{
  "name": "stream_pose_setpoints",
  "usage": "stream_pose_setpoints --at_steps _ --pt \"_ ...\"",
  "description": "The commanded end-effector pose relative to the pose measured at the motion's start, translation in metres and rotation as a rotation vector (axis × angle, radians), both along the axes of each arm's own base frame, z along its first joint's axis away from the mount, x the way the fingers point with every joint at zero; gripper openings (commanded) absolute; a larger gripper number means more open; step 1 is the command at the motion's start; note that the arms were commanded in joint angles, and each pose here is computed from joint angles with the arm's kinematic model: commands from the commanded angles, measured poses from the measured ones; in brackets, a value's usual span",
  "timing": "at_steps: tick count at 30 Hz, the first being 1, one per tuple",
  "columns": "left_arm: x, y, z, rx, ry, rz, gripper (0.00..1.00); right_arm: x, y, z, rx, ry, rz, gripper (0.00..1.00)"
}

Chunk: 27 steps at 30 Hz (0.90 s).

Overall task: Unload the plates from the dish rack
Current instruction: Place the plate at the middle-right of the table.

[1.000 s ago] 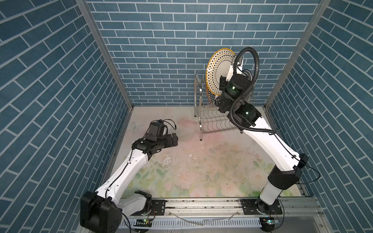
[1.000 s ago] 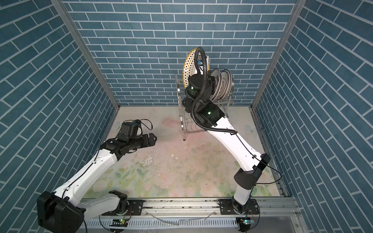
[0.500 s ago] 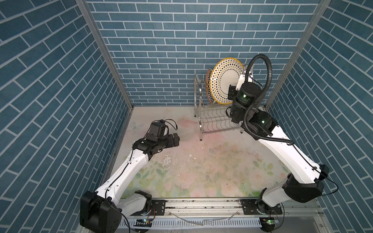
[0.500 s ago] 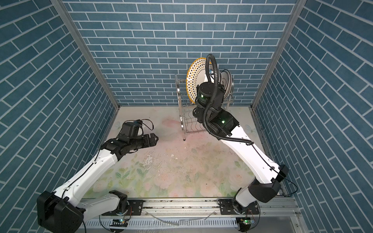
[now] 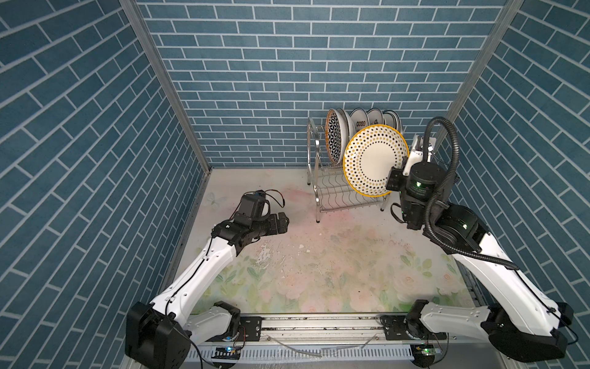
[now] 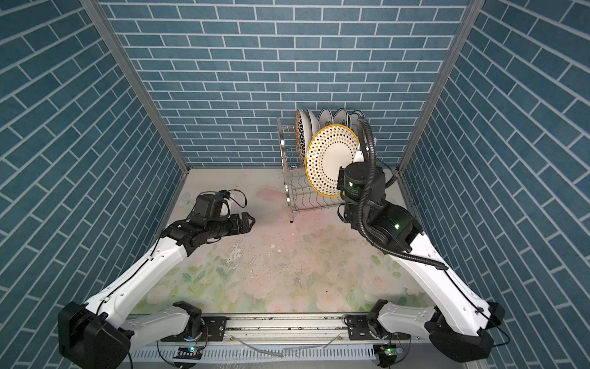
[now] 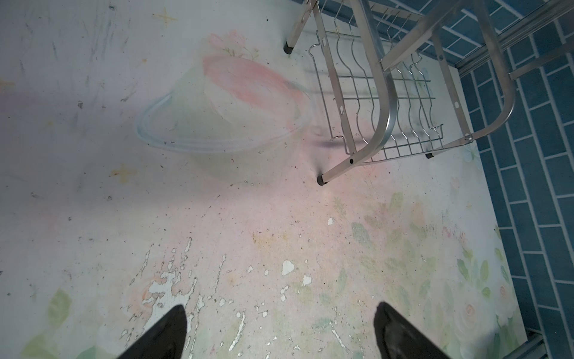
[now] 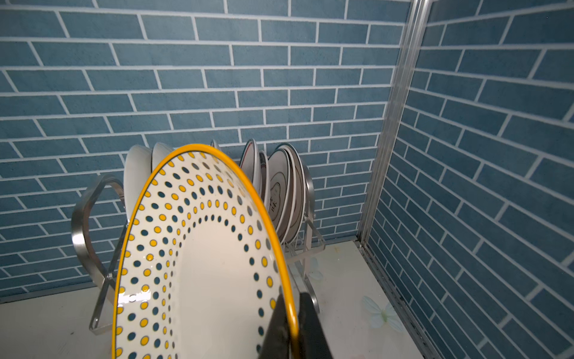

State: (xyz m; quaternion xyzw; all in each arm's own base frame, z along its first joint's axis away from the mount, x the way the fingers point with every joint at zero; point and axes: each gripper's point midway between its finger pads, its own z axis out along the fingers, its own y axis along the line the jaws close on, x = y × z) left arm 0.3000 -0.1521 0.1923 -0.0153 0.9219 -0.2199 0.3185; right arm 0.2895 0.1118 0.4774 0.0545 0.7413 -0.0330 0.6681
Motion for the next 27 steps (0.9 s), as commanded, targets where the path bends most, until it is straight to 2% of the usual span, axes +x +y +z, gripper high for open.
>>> stream_pose_setpoints --at_steps 1,13,19,27 --pt "-0.007 -0.005 -0.001 -0.027 -0.001 -0.019 0.95 -0.016 -0.018 -0.02 0.208 0.007 0.009 0.0" --pt "-0.023 -0.038 -0.034 -0.048 0.062 -0.117 0.95 -0.047 -0.047 -0.134 0.261 0.227 -0.007 0.0" --pt "-0.033 -0.044 -0.045 -0.084 0.085 -0.149 0.95 -0.049 -0.029 -0.189 0.321 0.352 0.06 0.0" --pt "-0.042 -0.051 -0.057 -0.132 0.127 -0.175 0.94 -0.042 0.015 -0.24 0.424 0.473 0.181 0.0"
